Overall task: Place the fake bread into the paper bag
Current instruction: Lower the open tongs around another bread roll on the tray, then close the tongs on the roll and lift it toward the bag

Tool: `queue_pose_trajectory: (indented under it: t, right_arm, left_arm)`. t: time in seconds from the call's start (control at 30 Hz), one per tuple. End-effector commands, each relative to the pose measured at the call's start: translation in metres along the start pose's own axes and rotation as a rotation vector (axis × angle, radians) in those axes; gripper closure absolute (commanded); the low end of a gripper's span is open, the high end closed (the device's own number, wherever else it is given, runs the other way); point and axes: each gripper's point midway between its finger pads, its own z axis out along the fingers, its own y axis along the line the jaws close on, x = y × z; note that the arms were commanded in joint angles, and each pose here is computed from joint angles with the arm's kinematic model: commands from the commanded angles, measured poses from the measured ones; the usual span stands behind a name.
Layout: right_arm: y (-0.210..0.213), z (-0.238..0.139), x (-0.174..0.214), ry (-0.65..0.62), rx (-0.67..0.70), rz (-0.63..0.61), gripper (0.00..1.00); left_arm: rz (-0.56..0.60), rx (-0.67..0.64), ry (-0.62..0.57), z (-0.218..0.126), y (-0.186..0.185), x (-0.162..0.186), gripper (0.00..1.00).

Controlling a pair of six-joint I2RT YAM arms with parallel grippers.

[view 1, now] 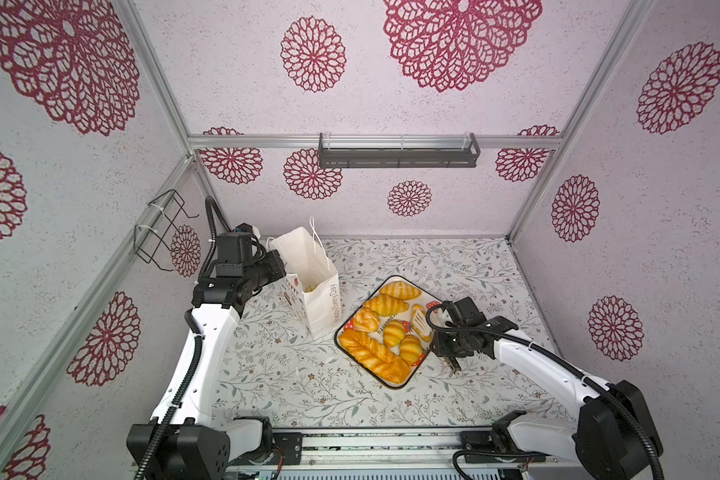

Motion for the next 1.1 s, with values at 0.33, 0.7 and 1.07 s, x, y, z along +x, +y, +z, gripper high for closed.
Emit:
queue_pose_trajectory:
  t: [0.33,0.7,1.07]
  right_arm:
    - [0.029,-0.044,-0.046,-0.165,-0.079,-0.026,0.75]
    - [0.057,-0.078,-0.068,-0.255,-0.186,-0.06,0.76]
    - [0.107,-0.114,-0.089,-0.34,-0.304,-0.168,0.76]
  left_arm:
    - [0.002,-0.013,0.001,-0.001,0.003,0.005,1.0]
    - [-0.003,-0.009,0.004,0.001,0.002,0.005,1.0]
    - [0.007,-0.006,0.0,-0.002,0.0,0.003,1.0]
